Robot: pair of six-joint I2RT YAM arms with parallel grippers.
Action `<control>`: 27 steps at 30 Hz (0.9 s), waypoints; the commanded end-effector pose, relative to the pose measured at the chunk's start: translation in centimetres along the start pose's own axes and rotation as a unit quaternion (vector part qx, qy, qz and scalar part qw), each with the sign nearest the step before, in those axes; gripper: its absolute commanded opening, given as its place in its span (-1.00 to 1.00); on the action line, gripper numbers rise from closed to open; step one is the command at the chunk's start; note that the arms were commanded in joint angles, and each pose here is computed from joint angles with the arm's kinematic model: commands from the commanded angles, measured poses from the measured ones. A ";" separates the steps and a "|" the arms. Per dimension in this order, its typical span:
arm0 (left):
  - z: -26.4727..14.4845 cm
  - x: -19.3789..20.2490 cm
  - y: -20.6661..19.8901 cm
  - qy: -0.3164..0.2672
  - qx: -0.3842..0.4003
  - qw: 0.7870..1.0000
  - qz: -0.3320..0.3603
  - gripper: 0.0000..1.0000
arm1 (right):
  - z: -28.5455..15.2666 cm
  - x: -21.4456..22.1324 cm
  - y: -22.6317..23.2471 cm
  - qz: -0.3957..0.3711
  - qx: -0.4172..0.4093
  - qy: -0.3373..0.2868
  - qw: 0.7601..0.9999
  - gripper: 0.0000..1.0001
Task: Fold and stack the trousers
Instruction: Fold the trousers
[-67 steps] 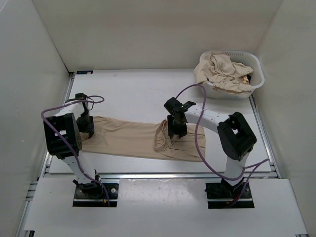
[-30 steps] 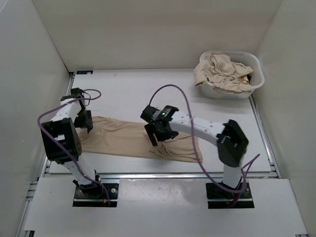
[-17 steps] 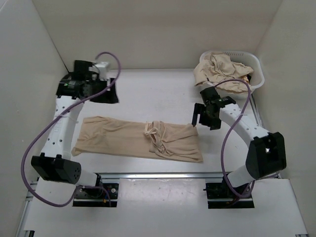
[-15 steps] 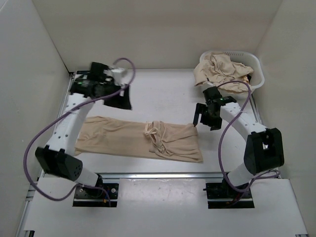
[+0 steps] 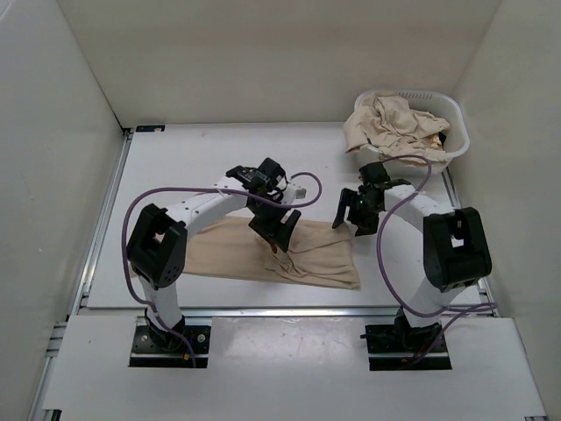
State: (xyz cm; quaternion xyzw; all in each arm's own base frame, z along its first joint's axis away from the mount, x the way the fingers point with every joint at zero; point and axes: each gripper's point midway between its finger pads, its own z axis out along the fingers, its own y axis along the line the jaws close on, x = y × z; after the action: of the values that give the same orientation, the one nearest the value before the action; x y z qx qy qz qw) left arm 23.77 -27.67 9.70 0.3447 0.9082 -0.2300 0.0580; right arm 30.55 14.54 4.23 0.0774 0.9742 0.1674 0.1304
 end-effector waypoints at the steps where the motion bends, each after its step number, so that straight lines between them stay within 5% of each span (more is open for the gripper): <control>1: 1.3 -0.8 2.5 -0.016 -0.059 0.998 0.009 0.65 | 1.2 -0.5 0.6 0.012 -0.019 -0.002 1.000 0.58; 6: 2.9 0.6 3.7 0.006 -0.073 0.997 0.001 0.22 | 2.7 -0.4 0.2 0.031 -0.019 0.015 0.999 0.26; 9: 3.9 2.0 3.9 0.025 -0.068 0.997 -0.006 -0.05 | 2.9 -0.8 -0.4 0.050 -0.016 0.013 0.999 -0.29; 11: 4.0 2.3 3.8 0.030 -0.063 0.998 -0.007 -0.62 | 2.9 -1.2 -1.1 0.068 -0.014 0.008 0.998 -0.69; 14: 4.2 3.4 3.7 0.040 -0.058 0.997 -0.011 -0.72 | 2.8 -2.0 -1.8 0.093 -0.013 -0.003 0.996 -0.94; 24: 2.1 7.9 2.6 0.080 -0.057 0.995 -0.021 -0.72 | 2.8 -4.3 -2.9 0.110 0.001 -0.012 0.994 -1.00; 26: 2.3 8.8 2.7 0.091 -0.057 0.994 -0.025 -0.72 | 2.9 -4.3 -3.0 0.105 0.004 -0.008 0.994 -0.87; 27: 2.4 8.8 2.5 0.091 -0.052 0.994 -0.025 -0.65 | 3.1 -4.1 -3.0 0.102 -0.001 -0.001 0.995 -0.65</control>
State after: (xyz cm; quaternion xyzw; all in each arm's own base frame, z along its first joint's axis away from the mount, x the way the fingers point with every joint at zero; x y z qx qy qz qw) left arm 19.72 -22.12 3.34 0.3332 0.9319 -0.1428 -0.0098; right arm 34.18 12.51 1.46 0.1839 0.9579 0.1919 0.1088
